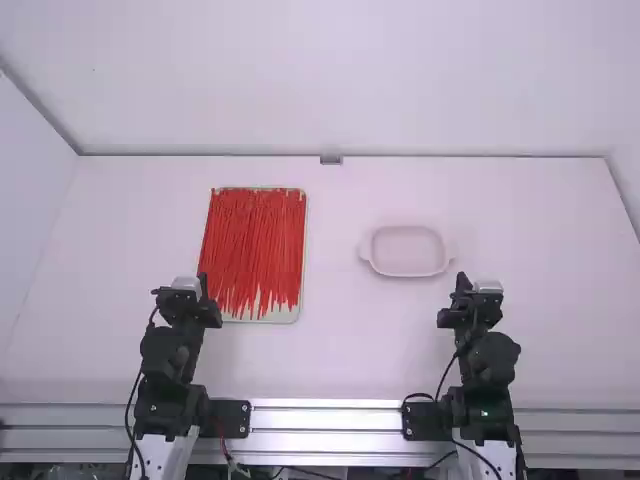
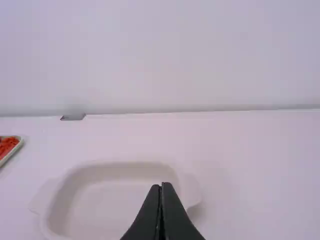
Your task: Fasten the cable tie
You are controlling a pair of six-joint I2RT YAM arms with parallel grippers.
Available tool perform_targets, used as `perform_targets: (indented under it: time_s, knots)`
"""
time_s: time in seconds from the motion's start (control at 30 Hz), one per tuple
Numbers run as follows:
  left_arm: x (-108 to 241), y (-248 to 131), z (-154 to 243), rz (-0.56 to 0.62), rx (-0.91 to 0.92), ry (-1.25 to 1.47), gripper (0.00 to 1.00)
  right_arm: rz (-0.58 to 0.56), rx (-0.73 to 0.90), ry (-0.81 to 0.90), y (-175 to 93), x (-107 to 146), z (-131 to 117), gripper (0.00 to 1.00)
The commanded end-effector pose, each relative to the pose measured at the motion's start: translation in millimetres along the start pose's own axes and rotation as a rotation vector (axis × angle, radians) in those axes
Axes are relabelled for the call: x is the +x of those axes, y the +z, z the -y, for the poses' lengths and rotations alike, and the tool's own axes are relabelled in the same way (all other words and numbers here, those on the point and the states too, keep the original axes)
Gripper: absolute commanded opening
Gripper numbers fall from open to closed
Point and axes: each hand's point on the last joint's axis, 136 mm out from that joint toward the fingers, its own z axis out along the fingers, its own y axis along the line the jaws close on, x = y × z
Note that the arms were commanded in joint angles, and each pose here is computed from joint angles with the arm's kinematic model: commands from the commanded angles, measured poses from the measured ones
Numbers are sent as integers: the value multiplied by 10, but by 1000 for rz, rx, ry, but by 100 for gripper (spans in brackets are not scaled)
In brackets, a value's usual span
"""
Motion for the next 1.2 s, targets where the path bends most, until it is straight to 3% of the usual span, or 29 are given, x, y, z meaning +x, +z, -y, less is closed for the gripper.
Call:
perform_targets:
  time_s: [0.0, 0.47, 1.17]
  knots:
    - [1, 0, 0, 0, 0, 0, 0, 0, 2, -1, 0, 1, 4, 0]
    - [-100, 1, 6, -32, 4, -13, 9, -30, -29, 4, 13, -91, -56, 9]
    - [-383, 251, 94, -195, 51, -90, 44, -189, -190, 25, 236, -345, -390, 44]
